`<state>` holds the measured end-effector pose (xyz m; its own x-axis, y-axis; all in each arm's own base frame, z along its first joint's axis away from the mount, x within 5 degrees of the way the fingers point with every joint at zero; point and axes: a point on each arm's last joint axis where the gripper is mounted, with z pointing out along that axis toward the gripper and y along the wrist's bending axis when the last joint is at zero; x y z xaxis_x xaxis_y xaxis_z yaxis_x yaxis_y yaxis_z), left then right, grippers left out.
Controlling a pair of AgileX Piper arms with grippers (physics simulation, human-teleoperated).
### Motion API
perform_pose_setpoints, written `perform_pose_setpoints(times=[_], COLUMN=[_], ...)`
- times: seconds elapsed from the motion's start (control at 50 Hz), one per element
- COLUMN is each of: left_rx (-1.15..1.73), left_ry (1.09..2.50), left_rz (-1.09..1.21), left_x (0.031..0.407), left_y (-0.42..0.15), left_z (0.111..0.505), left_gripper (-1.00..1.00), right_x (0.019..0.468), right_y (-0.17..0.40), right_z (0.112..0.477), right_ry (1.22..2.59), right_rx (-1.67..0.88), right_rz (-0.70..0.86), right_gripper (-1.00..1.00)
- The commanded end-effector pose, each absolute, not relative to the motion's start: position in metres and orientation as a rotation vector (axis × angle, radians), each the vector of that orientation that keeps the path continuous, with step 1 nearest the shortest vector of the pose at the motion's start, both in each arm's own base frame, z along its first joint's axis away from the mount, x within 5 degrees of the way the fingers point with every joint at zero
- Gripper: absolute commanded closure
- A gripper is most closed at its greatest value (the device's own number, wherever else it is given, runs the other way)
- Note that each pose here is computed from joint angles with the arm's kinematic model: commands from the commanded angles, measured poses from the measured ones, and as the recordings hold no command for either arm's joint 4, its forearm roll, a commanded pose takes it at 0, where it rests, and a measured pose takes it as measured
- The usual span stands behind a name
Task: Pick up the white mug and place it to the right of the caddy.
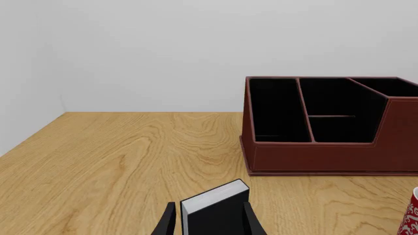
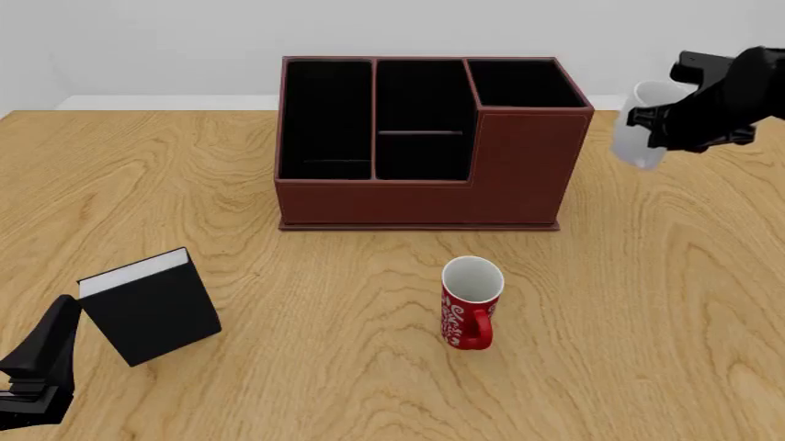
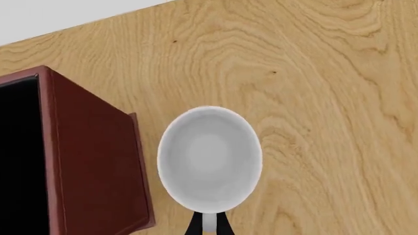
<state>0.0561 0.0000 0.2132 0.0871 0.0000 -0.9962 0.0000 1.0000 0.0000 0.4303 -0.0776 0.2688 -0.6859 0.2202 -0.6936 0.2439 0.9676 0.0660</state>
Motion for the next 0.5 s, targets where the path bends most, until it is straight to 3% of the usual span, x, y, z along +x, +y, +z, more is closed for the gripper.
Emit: perform_pose_setpoints(times=[0.02, 0.5], left_rx=[0.0, 0.0], left_ry=[1.484, 1.484], left_rz=[0.0, 0.0], left_x=[0.056, 0.056], left_y=[0.0, 0.0], left_z=[0.213, 0.213], left_gripper=[-1.0, -1.0], right_x=[0.436, 0.443], right_y=[-0.078, -0.061], right_z=[0.262, 0.253], right_ry=[2.354, 2.364], right_rx=[0.333, 0.305], right_rz=[-0.034, -0.009], right_gripper=[1.0, 1.0])
